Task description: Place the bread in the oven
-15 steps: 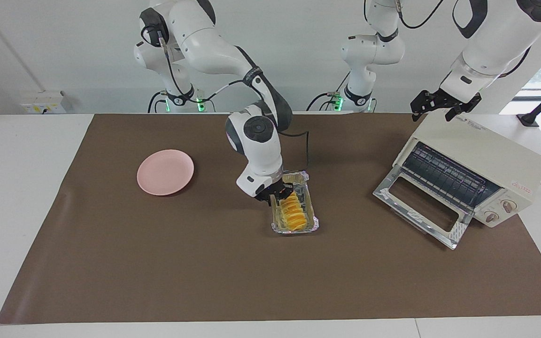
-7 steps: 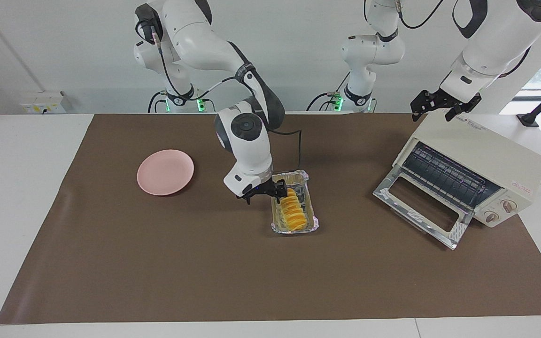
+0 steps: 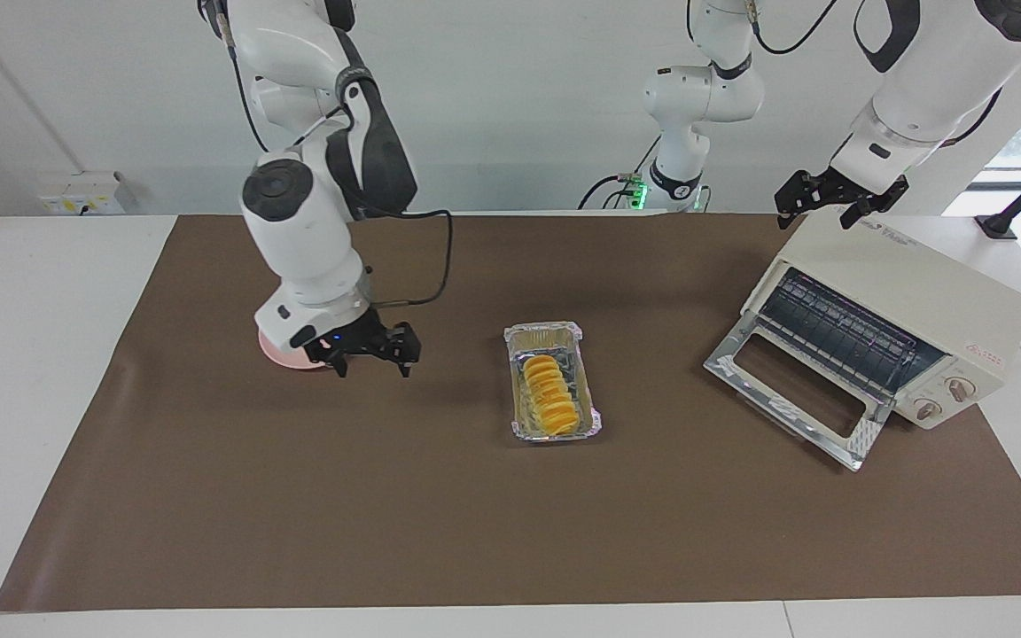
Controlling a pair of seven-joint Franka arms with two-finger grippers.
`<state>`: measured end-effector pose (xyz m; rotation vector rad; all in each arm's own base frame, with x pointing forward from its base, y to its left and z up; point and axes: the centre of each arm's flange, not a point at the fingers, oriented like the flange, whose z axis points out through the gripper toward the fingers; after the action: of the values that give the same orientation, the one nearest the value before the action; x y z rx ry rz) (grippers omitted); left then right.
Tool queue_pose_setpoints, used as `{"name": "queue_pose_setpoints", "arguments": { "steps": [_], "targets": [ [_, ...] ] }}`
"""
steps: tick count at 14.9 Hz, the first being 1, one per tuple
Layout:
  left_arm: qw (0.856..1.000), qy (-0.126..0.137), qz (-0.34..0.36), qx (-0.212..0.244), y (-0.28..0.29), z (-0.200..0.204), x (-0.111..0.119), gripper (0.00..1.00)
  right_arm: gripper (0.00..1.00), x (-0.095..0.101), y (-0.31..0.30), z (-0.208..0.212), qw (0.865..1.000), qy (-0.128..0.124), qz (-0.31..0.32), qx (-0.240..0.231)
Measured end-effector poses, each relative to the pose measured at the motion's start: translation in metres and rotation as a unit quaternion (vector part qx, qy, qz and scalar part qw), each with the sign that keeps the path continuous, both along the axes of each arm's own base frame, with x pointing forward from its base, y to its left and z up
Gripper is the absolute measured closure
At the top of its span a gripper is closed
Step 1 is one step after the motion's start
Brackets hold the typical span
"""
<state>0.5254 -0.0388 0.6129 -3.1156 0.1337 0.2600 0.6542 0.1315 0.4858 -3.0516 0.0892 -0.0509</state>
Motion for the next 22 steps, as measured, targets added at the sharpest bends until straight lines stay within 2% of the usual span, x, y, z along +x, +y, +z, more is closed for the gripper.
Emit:
{"name": "queue_pose_setpoints", "arguments": {
  "steps": [7, 10, 14, 17, 20, 22],
  "targets": [
    [1.000, 0.000, 0.000, 0.000, 0.000, 0.000, 0.000, 0.00, 0.00, -0.015, -0.103, 0.054, 0.999, -0.010, 0.038, -0.002],
    [1.000, 0.000, 0.000, 0.000, 0.000, 0.000, 0.000, 0.00, 0.00, -0.031, -0.136, 0.073, 0.997, 0.002, 0.078, -0.002],
    [1.000, 0.000, 0.000, 0.000, 0.000, 0.000, 0.000, 0.00, 0.00, -0.066, -0.164, 0.107, 0.996, 0.031, 0.088, 0.003],
    [1.000, 0.000, -0.004, 0.000, -0.004, 0.000, 0.000, 0.00, 0.00, -0.088, -0.176, 0.127, 0.991, 0.049, 0.122, -0.025],
    [1.000, 0.000, -0.017, 0.000, -0.018, 0.000, -0.002, 0.00, 0.00, -0.098, -0.180, 0.138, 0.988, 0.049, 0.137, -0.044],
    [0.999, -0.013, -0.034, -0.002, -0.037, 0.002, -0.001, 0.00, 0.00, -0.108, -0.180, 0.141, 0.988, 0.055, 0.138, -0.045]
  ]
}}
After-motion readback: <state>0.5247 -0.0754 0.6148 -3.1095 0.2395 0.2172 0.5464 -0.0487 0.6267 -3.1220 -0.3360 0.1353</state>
